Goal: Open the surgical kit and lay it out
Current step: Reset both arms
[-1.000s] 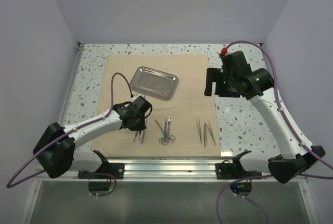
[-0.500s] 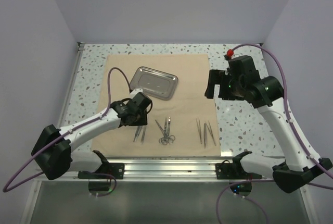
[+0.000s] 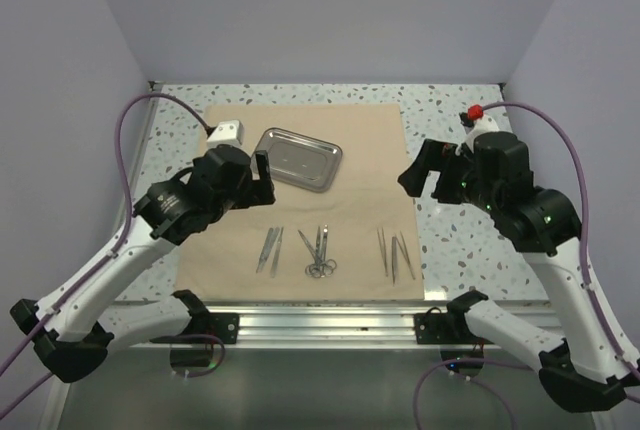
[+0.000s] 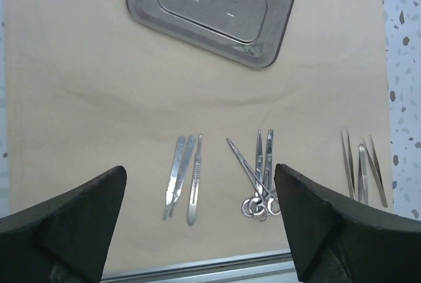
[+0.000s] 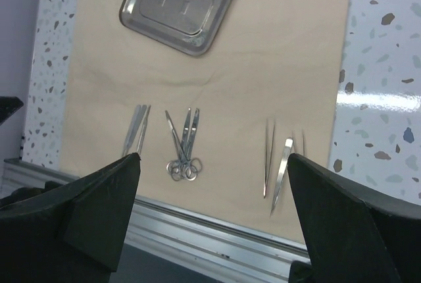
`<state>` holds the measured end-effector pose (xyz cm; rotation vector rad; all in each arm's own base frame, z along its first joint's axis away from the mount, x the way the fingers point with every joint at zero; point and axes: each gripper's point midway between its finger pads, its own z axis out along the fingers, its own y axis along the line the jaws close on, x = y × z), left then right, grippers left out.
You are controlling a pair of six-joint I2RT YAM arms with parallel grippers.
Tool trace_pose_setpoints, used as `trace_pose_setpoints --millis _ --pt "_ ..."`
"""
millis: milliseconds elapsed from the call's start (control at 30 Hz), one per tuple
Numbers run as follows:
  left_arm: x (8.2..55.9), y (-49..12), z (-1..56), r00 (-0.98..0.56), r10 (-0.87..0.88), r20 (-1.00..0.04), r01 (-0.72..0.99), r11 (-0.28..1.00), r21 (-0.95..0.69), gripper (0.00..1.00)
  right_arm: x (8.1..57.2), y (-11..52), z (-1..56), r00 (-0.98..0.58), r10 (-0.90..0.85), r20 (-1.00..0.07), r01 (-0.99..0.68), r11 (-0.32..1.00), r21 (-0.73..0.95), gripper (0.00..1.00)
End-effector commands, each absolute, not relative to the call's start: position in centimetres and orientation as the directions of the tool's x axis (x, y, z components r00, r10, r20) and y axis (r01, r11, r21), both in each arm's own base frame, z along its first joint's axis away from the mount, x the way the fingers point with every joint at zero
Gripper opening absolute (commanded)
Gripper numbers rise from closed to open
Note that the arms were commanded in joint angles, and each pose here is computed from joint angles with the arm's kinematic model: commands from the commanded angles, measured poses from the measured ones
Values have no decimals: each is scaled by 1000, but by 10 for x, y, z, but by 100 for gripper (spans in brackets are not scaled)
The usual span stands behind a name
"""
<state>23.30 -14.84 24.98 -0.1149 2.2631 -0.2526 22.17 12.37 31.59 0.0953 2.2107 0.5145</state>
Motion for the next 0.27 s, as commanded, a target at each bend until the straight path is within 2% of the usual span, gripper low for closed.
trace_pose_setpoints --millis 0,233 --pt "234 -126 251 -652 -88 -753 -18 995 -100 100 226 130 328 -591 297 -750 -133 881 454 98" --pt "255 -112 264 -612 -98 -785 -46 995 -88 100 229 123 329 -571 281 -772 -125 899 420 98"
